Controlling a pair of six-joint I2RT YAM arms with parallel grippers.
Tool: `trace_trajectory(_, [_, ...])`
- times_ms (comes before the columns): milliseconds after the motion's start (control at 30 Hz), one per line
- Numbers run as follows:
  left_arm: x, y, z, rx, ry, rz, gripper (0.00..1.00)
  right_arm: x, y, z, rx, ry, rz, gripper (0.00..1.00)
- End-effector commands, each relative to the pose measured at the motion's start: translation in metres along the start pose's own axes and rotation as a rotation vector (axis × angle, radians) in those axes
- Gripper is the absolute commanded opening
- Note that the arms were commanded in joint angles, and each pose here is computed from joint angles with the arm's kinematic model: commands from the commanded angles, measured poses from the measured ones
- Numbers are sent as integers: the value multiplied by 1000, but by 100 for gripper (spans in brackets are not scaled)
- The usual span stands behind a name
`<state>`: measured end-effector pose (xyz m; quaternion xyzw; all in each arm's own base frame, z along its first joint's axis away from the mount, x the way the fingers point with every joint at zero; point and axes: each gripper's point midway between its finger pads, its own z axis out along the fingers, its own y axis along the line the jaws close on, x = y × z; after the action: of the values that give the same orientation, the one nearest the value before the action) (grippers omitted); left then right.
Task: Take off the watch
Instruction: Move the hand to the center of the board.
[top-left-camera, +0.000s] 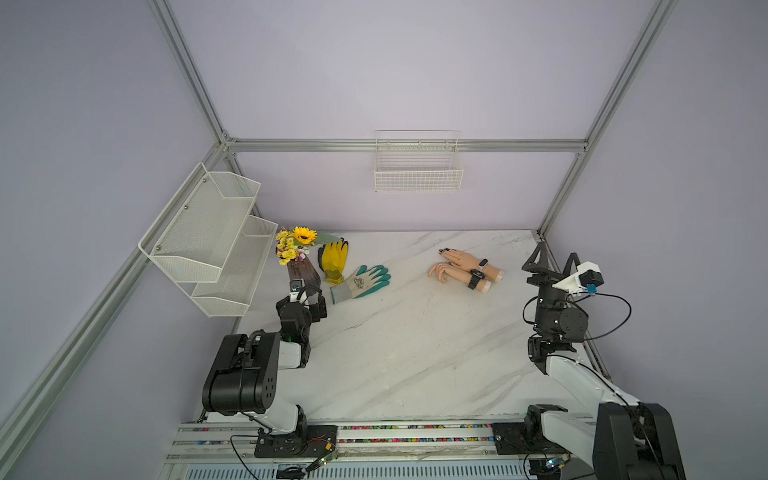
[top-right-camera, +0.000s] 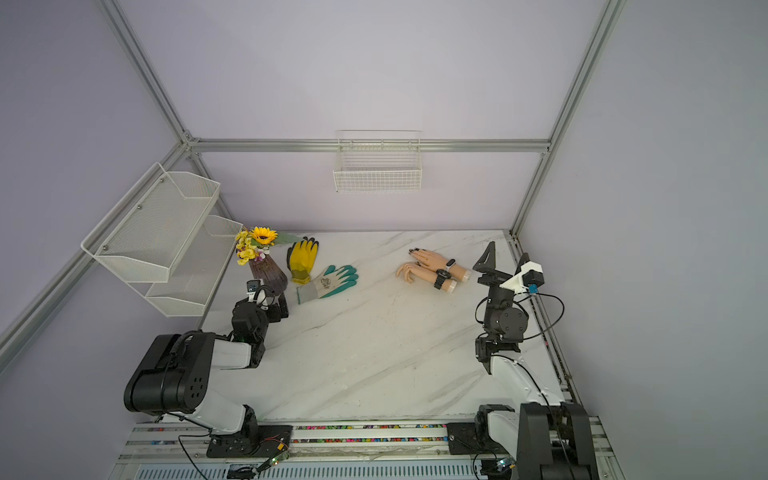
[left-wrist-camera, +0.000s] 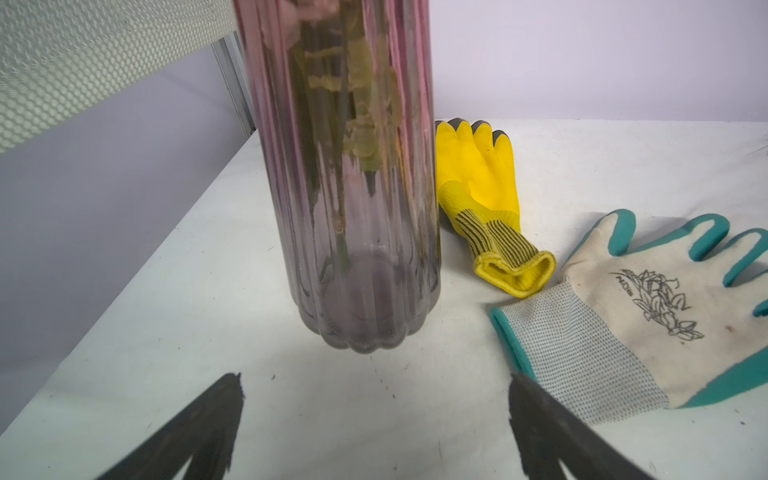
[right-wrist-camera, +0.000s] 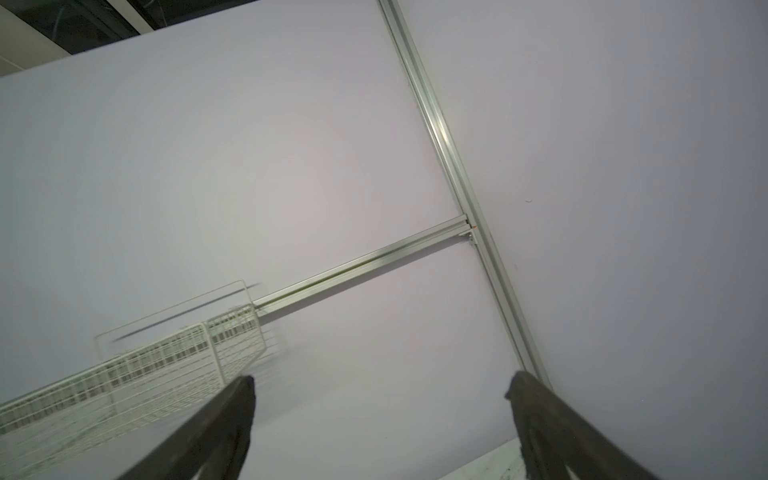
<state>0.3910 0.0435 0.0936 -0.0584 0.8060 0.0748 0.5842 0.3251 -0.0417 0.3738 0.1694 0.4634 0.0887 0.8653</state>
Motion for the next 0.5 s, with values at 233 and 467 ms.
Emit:
trace_trajectory(233, [-60, -11, -43, -84, -224, 66, 100, 37, 70, -29, -293, 460, 345, 98])
trace_trajectory(467, [-110, -76, -89, 160, -175, -294, 100, 107, 99, -46, -362, 780, 302, 97])
